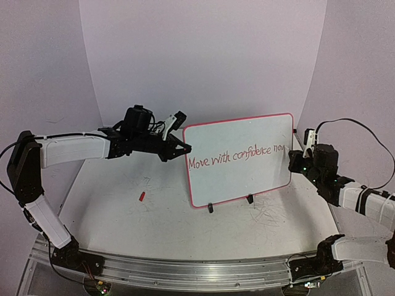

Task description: Write a sentence on the whiteboard

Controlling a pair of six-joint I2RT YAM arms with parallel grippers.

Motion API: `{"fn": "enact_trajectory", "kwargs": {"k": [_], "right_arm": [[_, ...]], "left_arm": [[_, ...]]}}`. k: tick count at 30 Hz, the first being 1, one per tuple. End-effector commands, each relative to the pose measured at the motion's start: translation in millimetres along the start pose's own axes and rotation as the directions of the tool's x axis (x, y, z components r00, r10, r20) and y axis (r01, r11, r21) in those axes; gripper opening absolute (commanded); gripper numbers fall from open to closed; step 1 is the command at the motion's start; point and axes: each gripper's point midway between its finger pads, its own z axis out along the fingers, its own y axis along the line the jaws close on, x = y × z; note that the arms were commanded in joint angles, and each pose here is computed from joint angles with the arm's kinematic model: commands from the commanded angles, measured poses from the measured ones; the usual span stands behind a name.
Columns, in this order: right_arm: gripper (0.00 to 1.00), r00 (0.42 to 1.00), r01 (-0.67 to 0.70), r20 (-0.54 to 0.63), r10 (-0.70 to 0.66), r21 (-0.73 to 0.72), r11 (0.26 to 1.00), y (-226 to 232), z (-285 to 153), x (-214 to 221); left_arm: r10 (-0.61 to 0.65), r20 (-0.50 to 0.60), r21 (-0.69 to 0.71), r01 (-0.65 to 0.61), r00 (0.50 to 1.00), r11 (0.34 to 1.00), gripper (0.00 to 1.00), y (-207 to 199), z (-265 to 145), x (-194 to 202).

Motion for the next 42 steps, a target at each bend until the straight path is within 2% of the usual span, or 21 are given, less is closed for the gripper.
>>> {"fn": "enact_trajectory", "kwargs": {"k": [1, 28, 35, 42], "right_arm": [[0.00, 1.000, -0.015, 0.000, 0.015, 0.023, 1.000, -4, -1, -2], [0.00, 0.999, -0.017, -0.037, 0.018, 0.033, 0.999, -9, -2, 13], [0.00, 1.000, -0.014, 0.015, 0.014, 0.015, 1.000, -1, 5, -9], [0.00, 0.999, -0.022, -0.026, 0.023, 0.041, 0.999, -9, 2, 10]], "left_arm": [[0.074, -0.158, -0.157, -0.099, 0.985, 0.983, 0.00, 32, 0, 41], [0.074, -0.160, -0.154, -0.099, 0.984, 0.983, 0.00, 31, 0, 42], [0.069, -0.161, -0.149, -0.094, 0.984, 0.984, 0.00, 30, 1, 43], [0.073, -0.163, -0.150, -0.097, 0.984, 0.984, 0.00, 30, 1, 43]]}}
